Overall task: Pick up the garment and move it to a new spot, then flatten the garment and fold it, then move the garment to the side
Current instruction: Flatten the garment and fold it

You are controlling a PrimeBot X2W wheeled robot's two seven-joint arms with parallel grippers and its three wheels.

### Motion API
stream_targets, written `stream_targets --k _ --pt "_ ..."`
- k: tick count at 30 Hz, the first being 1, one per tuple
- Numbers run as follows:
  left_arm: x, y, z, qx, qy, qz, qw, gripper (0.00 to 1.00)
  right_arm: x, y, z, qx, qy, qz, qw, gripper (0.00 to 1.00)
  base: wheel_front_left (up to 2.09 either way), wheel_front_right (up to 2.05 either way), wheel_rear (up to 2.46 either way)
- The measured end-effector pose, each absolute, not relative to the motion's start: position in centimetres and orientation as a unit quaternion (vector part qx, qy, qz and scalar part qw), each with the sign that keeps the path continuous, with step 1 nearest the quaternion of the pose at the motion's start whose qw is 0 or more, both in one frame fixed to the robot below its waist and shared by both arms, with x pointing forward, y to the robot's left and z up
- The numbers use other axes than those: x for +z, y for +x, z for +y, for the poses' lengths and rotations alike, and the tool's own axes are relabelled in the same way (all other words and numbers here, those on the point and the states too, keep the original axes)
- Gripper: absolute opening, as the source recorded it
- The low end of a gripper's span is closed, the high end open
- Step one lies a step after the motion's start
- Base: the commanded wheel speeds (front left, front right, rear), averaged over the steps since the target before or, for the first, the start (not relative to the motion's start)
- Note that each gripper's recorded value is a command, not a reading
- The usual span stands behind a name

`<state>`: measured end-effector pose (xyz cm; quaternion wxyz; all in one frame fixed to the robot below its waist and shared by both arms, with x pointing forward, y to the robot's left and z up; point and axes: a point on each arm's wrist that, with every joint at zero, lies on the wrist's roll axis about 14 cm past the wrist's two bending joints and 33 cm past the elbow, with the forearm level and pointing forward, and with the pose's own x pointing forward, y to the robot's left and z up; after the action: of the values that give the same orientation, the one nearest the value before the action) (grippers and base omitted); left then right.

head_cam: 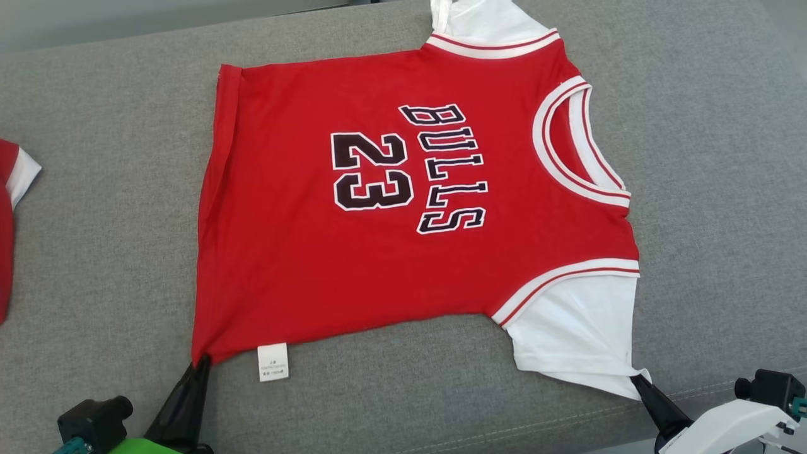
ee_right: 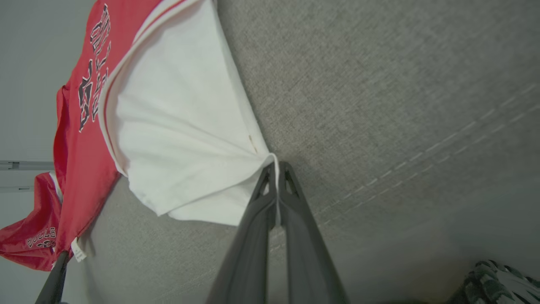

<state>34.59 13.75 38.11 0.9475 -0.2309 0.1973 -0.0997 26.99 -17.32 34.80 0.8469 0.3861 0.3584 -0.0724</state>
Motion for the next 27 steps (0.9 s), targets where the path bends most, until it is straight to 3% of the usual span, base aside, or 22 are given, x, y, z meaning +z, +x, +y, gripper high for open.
stream_targets --k 10,22,23,24,25,27 --pt "39.0 34.0 12.4 -0.130 -0.240 0.192 0.943 0.00 38.0 29.1 -17.6 -0.039 0.397 0.306 0.864 0.00 0.00 0.00 0.00" --pt "37.3 33.1 12.1 -0.135 -0.234 0.222 0.937 0.00 35.5 26.4 -18.5 -0.037 0.324 0.370 0.870 0.00 0.00 0.00 0.00" --pt "37.2 33.0 12.2 -0.133 -0.234 0.224 0.937 0.00 35.5 26.5 -18.5 -0.037 0.325 0.368 0.870 0.02 0.00 0.00 0.00" --pt "37.0 33.0 12.4 -0.130 -0.233 0.225 0.937 0.01 35.5 26.6 -18.4 -0.040 0.323 0.367 0.872 0.17 0.00 0.00 0.00" --pt "37.0 33.1 12.6 -0.125 -0.233 0.225 0.938 0.14 35.5 26.7 -18.2 -0.037 0.320 0.367 0.873 0.24 0.00 0.00 0.00" --pt "37.1 33.4 13.2 -0.115 -0.233 0.218 0.941 0.24 35.6 27.2 -18.0 -0.030 0.308 0.359 0.881 0.45 0.00 0.00 0.00"
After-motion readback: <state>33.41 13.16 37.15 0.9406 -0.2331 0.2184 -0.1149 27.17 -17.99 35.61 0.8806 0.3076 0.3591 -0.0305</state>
